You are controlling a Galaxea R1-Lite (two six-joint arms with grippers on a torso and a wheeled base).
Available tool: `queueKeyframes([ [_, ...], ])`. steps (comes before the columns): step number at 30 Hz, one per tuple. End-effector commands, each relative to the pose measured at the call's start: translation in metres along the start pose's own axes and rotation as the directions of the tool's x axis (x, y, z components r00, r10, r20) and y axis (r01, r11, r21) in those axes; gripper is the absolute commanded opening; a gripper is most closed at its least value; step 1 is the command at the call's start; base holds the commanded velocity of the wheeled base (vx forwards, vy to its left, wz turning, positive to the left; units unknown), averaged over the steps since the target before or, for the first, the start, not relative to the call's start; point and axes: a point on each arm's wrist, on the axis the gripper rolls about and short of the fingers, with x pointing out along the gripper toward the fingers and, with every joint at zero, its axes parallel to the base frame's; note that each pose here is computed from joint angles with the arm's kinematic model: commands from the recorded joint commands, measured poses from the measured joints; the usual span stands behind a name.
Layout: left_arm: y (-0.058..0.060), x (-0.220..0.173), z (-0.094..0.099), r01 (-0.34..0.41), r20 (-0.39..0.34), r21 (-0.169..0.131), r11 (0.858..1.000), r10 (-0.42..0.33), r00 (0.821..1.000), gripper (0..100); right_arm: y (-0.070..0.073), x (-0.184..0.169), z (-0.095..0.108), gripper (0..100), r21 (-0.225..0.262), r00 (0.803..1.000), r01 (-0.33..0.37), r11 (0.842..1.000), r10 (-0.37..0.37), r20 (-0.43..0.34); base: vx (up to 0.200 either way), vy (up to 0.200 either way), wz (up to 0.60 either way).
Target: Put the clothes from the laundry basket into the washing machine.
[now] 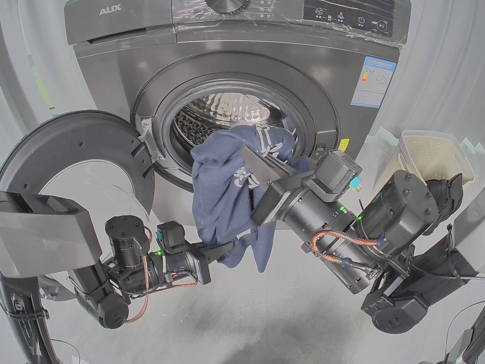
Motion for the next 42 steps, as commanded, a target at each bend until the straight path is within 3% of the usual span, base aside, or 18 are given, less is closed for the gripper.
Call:
queueKeyframes([
  [1, -0.005, -0.008, -0.010, -0.002, -0.042, -0.003, 1.000, 0.002, 0.999, 0, -0.001, 0.000, -0.003, 0, -0.001, 1.000, 0.003, 1.000, -0.003, -0.007, 0.000, 0.000, 0.00],
  [12, -0.051, -0.074, 0.023, 0.047, 0.029, 0.050, 0.998, -0.048, 0.998, 0, -0.011, -0.008, -0.035, 0, -0.020, 0.992, 0.028, 0.999, -0.031, -0.120, 0.000, 0.000, 0.00],
  [13, -0.052, -0.074, 0.024, 0.049, 0.031, 0.050, 0.998, -0.050, 0.998, 0, -0.011, -0.008, -0.036, 100, -0.020, 0.992, 0.029, 0.999, -0.031, -0.121, 0.000, 0.000, 0.00],
  [15, -0.061, -0.076, 0.033, 0.075, 0.070, 0.087, 0.993, -0.081, 0.994, 0, -0.013, -0.011, -0.046, 100, -0.021, 0.987, 0.033, 0.999, -0.036, -0.155, 0.000, 0.000, 0.00],
  [17, -0.068, -0.077, 0.045, 0.098, 0.117, 0.105, 0.990, -0.110, 0.987, 0, -0.014, -0.013, -0.049, 100, -0.018, 0.984, 0.033, 0.999, -0.036, -0.172, 0.000, 0.000, 0.00],
  [22, -0.070, -0.071, 0.064, 0.093, 0.199, 0.142, 0.985, -0.120, 0.973, 0, -0.017, -0.035, -0.073, 100, -0.032, 0.954, 0.036, 0.999, -0.044, -0.297, 0.000, 0.000, 0.00],
  [27, -0.068, -0.064, 0.078, 0.020, 0.275, 0.116, 0.993, -0.051, 0.960, 0, -0.013, -0.058, -0.086, 100, -0.045, 0.919, 0.017, 0.999, -0.033, -0.392, 0.000, 0.000, 0.00],
  [30, -0.068, -0.062, 0.077, 0.015, 0.276, 0.114, 0.993, -0.046, 0.960, 0, -0.015, -0.064, -0.088, 100, -0.048, 0.907, 0.008, 0.999, -0.028, -0.421, 0.000, 0.000, 0.00],
  [42, -0.070, -0.064, 0.079, 0.017, 0.284, 0.121, 0.992, -0.051, 0.957, 0, -0.034, -0.067, -0.105, 100, -0.081, 0.880, 0.054, 0.995, -0.086, -0.467, 0.000, 0.000, 0.00],
])
